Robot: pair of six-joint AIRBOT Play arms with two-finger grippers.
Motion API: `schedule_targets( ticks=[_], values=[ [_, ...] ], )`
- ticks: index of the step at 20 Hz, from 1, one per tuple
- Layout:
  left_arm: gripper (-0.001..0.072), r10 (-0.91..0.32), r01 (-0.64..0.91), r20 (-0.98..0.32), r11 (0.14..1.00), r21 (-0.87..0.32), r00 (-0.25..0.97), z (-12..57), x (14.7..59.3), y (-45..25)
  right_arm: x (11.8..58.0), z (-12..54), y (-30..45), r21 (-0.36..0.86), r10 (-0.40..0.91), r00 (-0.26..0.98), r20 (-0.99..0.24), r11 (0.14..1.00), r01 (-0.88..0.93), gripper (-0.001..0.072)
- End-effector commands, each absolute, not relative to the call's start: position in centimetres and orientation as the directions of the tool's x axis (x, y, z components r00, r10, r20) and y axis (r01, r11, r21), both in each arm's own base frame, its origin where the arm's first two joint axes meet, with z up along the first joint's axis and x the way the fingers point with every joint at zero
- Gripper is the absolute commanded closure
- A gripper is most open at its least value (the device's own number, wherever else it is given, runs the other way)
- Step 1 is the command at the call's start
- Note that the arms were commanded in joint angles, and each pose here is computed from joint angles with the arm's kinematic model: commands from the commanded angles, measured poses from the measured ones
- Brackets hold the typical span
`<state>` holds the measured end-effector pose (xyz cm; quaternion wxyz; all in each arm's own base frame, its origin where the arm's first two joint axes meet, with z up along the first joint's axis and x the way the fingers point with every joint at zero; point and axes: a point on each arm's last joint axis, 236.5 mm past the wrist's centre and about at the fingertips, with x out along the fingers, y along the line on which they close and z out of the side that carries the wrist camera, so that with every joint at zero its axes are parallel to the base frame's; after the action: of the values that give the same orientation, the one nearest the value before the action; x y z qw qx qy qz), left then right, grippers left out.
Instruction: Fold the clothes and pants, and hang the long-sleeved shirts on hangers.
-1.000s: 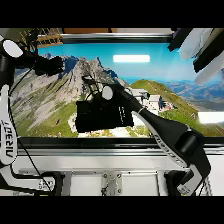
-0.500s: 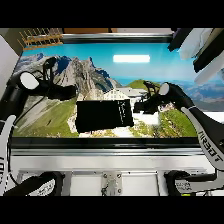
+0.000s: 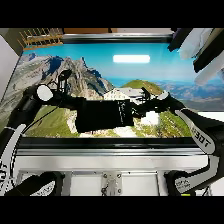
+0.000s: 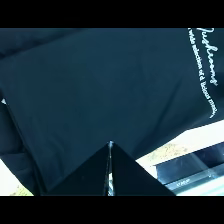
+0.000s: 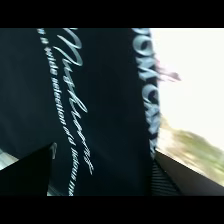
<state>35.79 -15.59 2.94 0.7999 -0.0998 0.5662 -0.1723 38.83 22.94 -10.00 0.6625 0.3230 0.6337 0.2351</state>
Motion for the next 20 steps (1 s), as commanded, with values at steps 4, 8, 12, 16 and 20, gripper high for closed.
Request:
schedule_targets(
  ticks=[4, 8, 12, 16, 20],
  values=[
    [0.0699, -0.392, 0.164, -0.872, 0.919, -0.358, 0.294, 2.8, 35.6, -15.8, 40.1, -10.0, 28.7, 0.743, 0.736, 0.134, -0.663, 0.669, -0.001, 0.0677],
    [0.0699, -0.391, 0.164, -0.875, 0.919, -0.357, 0.284, 2.7, 35.4, -15.8, 43.6, -6.6, 22.9, 0.671, 0.657, 0.252, -0.711, 0.74, -0.035, 0.0702],
    [0.0699, -0.391, 0.164, -0.875, 0.919, -0.357, 0.286, 2.7, 35.4, -15.8, 46.6, -0.6, 5.7, 0.499, 0.385, 0.478, -0.79, 0.856, 0.135, 0.0702],
    [0.0699, -0.392, 0.164, -0.873, 0.919, -0.358, 0.291, 2.8, 35.6, -15.9, 41.9, 3.6, -12.6, 0.323, 0.04, 0.541, -0.84, 0.838, 0.44, 0.0702],
    [0.0699, -0.392, 0.149, -0.871, 0.92, -0.363, 0.296, 2.8, 35.7, -15.9, 34.2, 4.3, -23.0, 0.275, -0.125, 0.48, -0.868, 0.685, 0.675, 0.0702]
  ],
)
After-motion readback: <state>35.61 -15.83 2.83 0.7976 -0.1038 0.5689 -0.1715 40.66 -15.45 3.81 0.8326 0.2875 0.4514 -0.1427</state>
